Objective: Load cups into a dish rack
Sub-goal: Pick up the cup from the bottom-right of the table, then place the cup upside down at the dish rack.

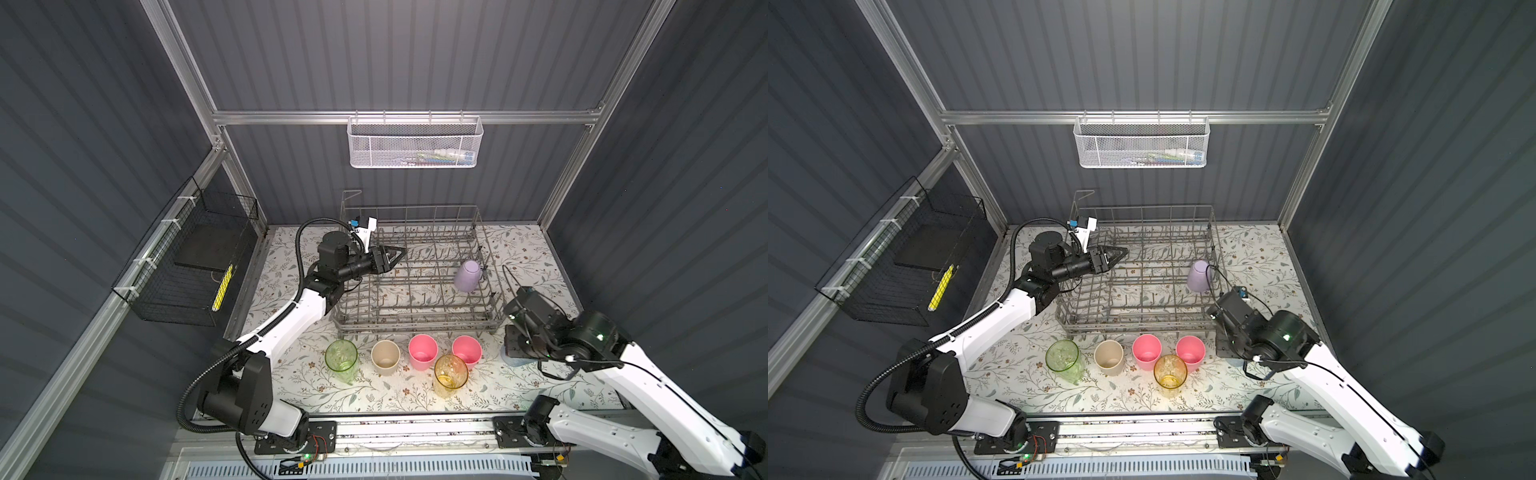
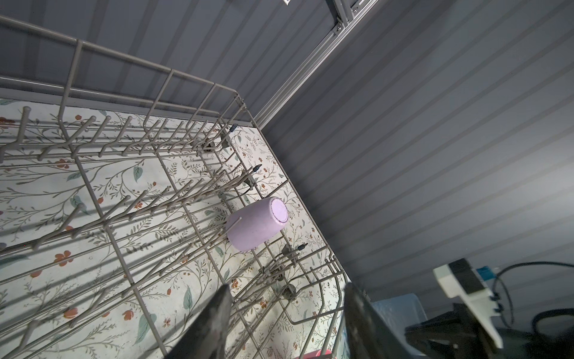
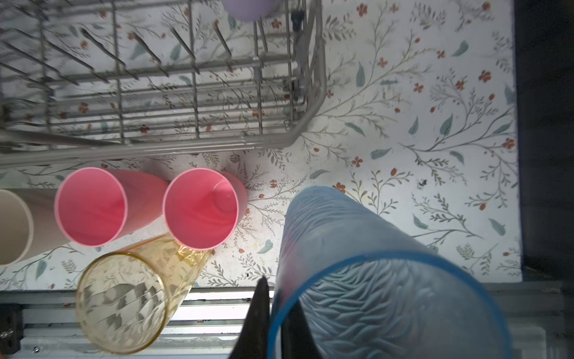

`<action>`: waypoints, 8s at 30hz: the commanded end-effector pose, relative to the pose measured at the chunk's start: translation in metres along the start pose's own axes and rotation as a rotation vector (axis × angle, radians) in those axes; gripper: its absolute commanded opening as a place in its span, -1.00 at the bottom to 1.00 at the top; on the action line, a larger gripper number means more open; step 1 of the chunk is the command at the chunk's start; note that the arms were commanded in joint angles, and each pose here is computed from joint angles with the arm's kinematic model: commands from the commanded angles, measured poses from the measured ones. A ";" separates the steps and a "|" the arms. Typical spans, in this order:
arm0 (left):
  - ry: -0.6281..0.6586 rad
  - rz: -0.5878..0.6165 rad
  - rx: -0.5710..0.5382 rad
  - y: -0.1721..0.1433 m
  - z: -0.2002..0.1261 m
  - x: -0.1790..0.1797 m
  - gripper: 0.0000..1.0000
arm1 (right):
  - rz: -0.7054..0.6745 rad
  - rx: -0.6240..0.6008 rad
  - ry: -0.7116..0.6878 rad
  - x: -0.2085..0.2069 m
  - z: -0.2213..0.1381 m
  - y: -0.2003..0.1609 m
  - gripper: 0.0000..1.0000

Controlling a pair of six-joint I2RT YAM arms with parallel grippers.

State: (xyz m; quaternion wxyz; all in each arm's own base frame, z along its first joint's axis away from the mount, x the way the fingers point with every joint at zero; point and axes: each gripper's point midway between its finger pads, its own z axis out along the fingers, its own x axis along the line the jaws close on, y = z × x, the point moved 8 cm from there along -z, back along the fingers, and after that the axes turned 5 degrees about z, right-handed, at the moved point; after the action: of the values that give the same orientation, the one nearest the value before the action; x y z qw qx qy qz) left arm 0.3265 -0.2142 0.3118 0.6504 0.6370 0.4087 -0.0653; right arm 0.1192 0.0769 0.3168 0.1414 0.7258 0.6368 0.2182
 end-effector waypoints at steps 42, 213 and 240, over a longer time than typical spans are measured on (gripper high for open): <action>-0.506 -0.003 -0.027 0.011 0.015 -0.016 0.69 | 0.049 -0.269 1.301 0.103 -0.004 0.167 -1.00; 0.789 0.289 0.855 -0.010 0.090 0.107 0.00 | 0.241 -0.204 0.686 -0.025 0.107 0.140 -0.17; 0.809 0.373 0.636 0.041 0.078 0.071 0.83 | 0.151 -0.325 0.618 -0.022 0.049 0.124 0.21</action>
State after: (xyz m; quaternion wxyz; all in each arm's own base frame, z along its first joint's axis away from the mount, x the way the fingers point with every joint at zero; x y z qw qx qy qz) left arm 0.4405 -0.2490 0.2431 0.1738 0.8528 0.4723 0.1391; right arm 0.2584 0.0401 0.3189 0.0097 0.6452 0.5408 0.5396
